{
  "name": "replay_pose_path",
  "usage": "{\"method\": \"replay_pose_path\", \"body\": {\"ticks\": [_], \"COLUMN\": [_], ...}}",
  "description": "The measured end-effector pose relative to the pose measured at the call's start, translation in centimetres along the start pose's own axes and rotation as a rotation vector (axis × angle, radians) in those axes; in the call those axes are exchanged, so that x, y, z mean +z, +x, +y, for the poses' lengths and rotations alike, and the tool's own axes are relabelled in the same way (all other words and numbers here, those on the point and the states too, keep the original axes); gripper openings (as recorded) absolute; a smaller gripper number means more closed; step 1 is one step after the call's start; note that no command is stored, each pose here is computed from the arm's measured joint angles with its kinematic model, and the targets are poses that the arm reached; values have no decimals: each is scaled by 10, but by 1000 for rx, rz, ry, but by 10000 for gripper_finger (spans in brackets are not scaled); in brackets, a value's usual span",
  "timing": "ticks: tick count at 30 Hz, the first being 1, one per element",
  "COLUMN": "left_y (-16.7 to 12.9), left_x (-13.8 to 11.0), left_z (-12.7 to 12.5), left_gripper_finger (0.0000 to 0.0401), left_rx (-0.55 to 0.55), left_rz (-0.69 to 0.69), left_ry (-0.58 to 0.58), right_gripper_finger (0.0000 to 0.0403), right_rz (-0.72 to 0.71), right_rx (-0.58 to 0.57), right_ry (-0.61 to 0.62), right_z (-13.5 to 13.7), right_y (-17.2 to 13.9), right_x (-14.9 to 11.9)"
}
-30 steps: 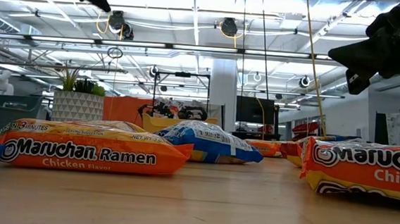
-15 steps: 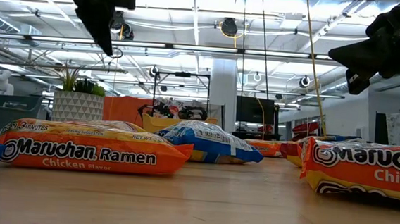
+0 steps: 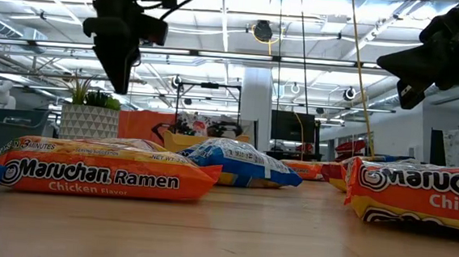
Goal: Sort Maruchan noodles
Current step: Put the left red noodle pack into the gray bin
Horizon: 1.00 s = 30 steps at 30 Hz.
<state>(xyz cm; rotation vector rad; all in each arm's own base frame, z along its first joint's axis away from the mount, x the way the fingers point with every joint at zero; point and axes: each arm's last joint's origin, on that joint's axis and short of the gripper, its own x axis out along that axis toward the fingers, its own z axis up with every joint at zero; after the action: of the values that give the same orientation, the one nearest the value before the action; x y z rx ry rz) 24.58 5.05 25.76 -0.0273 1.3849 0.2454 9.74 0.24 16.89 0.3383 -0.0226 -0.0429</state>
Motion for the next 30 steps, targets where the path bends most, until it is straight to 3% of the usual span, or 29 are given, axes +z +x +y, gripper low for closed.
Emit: {"method": "replay_pose_path", "body": {"ticks": [5, 14, 22, 30], "left_y": [15, 54, 65, 66], "left_x": [-10, -34, -39, -32], "left_z": [-2, -9, -13, -13], "left_gripper_finger": [152, 153, 155, 246], "left_rx": [12, 13, 50, 60], "left_rz": [64, 146, 127, 58], "left_ry": [73, 94, 139, 148], "right_gripper_finger": [4, 4, 4, 4], "right_rz": [13, 70, 113, 127], "right_rx": [6, -25, -58, -85], "right_ry": [9, 10, 69, 67], "right_z": [0, -2, -3, -4], "right_y": [1, 4, 7, 9], "right_x": [-1, -6, -10, -12]}}
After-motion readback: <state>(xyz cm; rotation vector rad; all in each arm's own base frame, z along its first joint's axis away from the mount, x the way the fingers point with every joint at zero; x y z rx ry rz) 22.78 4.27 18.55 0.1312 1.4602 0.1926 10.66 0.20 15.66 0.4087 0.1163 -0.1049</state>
